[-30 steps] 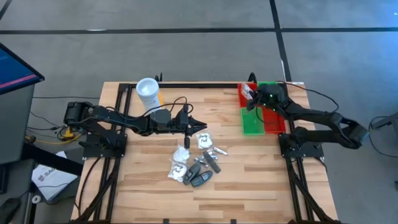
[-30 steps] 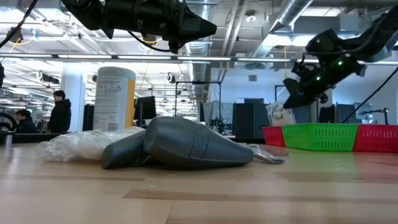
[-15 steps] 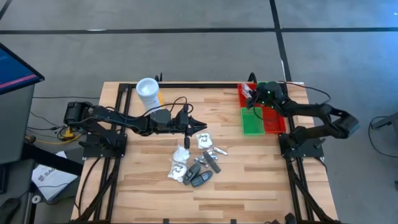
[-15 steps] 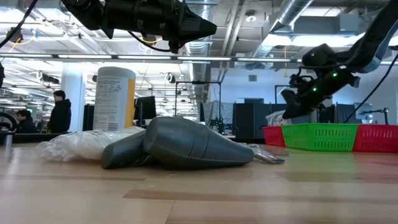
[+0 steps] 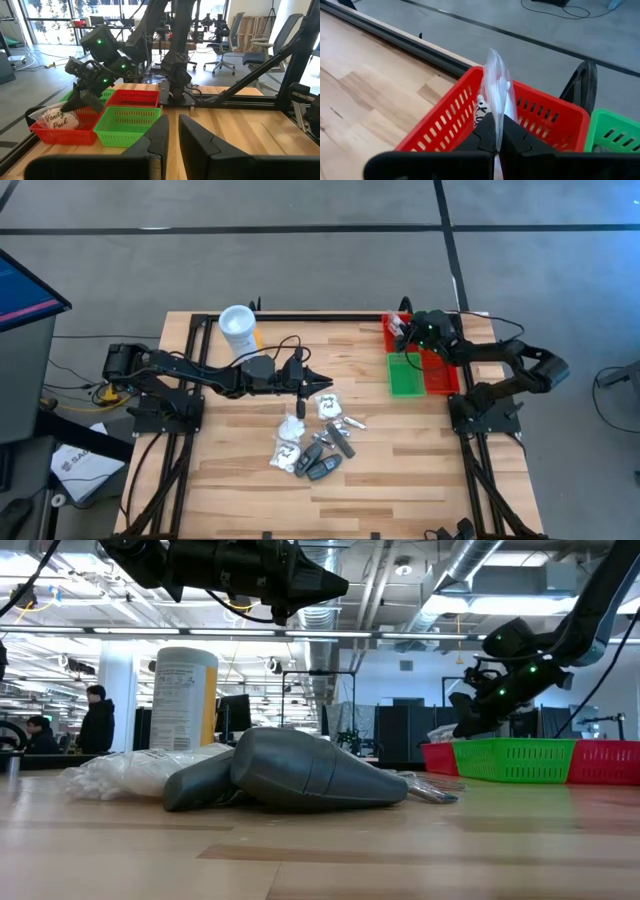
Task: Pick & Place Travel size toiletries
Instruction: Put the white cotton pack into the top red bin
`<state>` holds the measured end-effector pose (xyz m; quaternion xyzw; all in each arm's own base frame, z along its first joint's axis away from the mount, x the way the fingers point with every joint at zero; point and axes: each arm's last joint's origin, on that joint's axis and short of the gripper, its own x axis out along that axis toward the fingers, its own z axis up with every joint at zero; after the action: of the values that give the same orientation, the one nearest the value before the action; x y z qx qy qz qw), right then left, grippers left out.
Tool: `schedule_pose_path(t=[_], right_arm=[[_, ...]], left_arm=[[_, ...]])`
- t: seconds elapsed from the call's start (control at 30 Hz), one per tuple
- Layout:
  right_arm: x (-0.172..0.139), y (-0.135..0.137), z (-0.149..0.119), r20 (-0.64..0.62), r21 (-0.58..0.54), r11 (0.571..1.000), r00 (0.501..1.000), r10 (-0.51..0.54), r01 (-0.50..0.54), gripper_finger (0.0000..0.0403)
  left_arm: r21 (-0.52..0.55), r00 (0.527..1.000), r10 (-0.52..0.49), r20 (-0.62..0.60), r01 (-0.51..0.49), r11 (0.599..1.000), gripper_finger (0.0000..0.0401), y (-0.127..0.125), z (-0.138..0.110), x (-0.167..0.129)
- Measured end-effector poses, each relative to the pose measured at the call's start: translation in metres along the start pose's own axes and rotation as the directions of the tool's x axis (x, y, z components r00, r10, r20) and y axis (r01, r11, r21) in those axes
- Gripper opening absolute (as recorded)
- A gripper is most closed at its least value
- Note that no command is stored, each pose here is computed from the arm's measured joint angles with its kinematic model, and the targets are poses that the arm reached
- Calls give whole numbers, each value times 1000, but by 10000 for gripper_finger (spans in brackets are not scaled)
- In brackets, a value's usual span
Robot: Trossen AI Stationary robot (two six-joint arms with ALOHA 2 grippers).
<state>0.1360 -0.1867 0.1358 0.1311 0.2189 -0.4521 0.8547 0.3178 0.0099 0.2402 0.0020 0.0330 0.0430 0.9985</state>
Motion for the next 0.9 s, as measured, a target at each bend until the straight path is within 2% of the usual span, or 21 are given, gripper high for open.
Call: schedule_pose_path(t=[0.57, 0.67, 0.9], right_arm=[[2, -4, 1, 19, 7, 996, 996, -86, 86, 55], [2, -5, 2, 24, 7, 992, 992, -125, 125, 57], [6, -4, 19, 45, -13, 990, 989, -139, 140, 56]], left_arm=[[0, 1000, -1, 0, 1, 1000, 35, 0, 0, 0], [0, 1000, -1, 0, 1, 1000, 35, 0, 0, 0], [0, 1000, -1, 0, 1, 1000, 35, 0, 0, 0]])
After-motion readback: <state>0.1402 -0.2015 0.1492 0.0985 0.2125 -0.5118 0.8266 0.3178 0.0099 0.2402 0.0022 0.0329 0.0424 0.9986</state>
